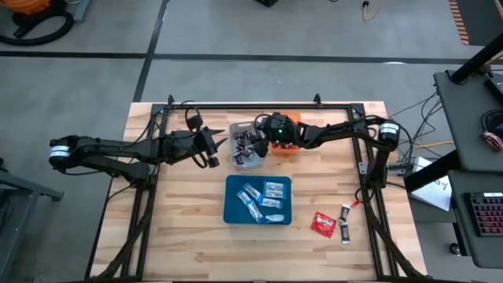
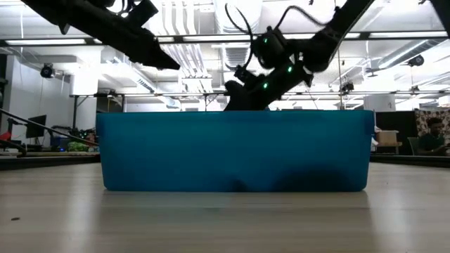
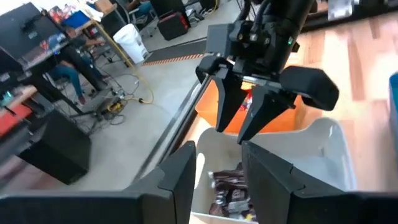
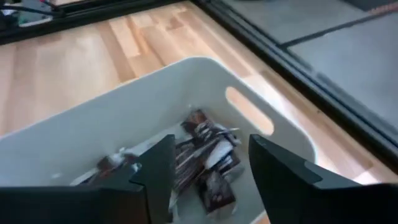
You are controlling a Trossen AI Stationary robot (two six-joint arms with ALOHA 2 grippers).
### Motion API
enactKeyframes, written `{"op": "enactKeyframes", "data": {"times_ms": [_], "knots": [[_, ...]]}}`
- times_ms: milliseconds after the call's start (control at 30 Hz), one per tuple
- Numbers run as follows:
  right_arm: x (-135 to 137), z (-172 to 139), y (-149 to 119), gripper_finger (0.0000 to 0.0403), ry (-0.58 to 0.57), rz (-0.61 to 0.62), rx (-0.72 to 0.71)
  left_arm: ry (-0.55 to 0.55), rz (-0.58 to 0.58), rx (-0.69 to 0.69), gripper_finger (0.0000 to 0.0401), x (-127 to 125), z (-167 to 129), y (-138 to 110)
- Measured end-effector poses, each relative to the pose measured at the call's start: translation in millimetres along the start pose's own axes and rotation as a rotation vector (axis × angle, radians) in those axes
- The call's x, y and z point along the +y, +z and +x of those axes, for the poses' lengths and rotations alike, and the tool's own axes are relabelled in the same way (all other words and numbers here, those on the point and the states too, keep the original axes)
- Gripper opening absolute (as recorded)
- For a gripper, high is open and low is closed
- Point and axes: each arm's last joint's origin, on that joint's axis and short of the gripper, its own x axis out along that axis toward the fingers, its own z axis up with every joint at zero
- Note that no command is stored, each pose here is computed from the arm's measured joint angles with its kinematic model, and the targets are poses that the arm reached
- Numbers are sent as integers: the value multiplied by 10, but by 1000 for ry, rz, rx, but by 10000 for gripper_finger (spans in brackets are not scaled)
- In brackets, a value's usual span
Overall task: Sort candy
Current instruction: Put the red chocolate into the orange bin
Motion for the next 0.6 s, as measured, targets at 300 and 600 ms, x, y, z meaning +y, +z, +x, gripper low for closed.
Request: {"op": "enactKeyframes", "data": {"times_ms": [300,600], "knots": [[210,-602,230,205,52,-4,154,-97,-190,-28,114,-77,-28,29],[578,-1478,179,203,124,31,457,-182,-331,-60,114,-228,83,45]]}}
